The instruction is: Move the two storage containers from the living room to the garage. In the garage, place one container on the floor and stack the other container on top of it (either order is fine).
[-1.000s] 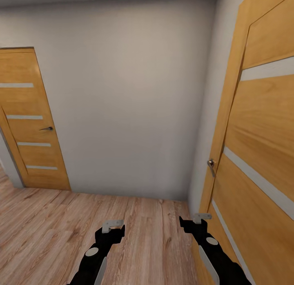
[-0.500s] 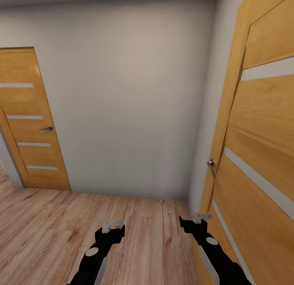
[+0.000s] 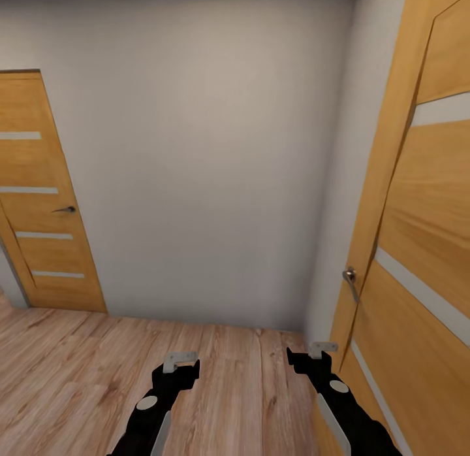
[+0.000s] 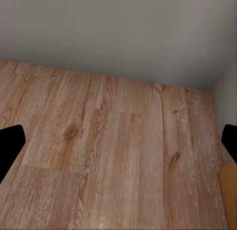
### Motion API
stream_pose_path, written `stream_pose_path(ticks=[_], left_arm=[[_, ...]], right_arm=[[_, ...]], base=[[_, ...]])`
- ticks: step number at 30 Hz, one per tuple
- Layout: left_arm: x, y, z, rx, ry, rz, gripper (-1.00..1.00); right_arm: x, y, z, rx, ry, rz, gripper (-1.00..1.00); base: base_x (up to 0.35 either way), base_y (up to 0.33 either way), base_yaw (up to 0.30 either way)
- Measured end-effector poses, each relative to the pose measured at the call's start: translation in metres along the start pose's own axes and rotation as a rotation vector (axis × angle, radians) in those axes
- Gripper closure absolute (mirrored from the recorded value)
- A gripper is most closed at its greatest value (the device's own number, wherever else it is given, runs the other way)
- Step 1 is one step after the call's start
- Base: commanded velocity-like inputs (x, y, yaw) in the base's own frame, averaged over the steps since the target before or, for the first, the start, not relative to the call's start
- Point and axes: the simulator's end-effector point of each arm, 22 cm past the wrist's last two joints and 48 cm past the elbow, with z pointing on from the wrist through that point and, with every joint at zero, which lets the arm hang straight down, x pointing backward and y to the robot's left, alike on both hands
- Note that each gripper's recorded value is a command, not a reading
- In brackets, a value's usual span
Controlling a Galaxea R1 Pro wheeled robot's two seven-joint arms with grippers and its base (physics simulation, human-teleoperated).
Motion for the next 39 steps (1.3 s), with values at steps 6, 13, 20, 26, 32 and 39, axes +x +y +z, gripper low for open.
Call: stream_pose_path(ticks=[6,13,20,26,32,39], left_arm=[[0.0003,0.0001,0.0000,0.000,0.000,0.000,-1.00],[0.0001,0.0001,0.0005,0.000,-0.001,0.000,-1.00],[0.0001,0.0001,0.0004,0.000,-0.001,0.000,-1.00],[-0.0002,0.0001,0.0000,0.000,-0.001,0.000,-1.00],[-0.0001,0.0001,-0.0002,0.000,-0.001,0.000,-1.00],[-0.0004,0.0001,0.0003,0.000,-0.002,0.000,-1.00]], right_arm=[[0.0000,-0.0001,0.0001,0.000,0.000,0.000,-1.00],[0.0002,0.0000,0.0005,0.000,0.000,0.000,-1.00],[0.0002,0.0001,0.0005,0.000,0.000,0.000,-1.00],[0.0000,0.0001,0.0000,0.000,0.000,0.000,-1.00],[0.0000,0.0001,0.0000,0.000,0.000,0.000,-1.00],[0.0002,0.0001,0.0004,0.000,0.000,0.000,-1.00]], base=[[0.300,0.000,0.000],[0.051,0.000,0.000],[0.002,0.000,0.000],[0.169,0.000,0.000],[0.311,0.000,0.000],[0.156,0.000,0.000]])
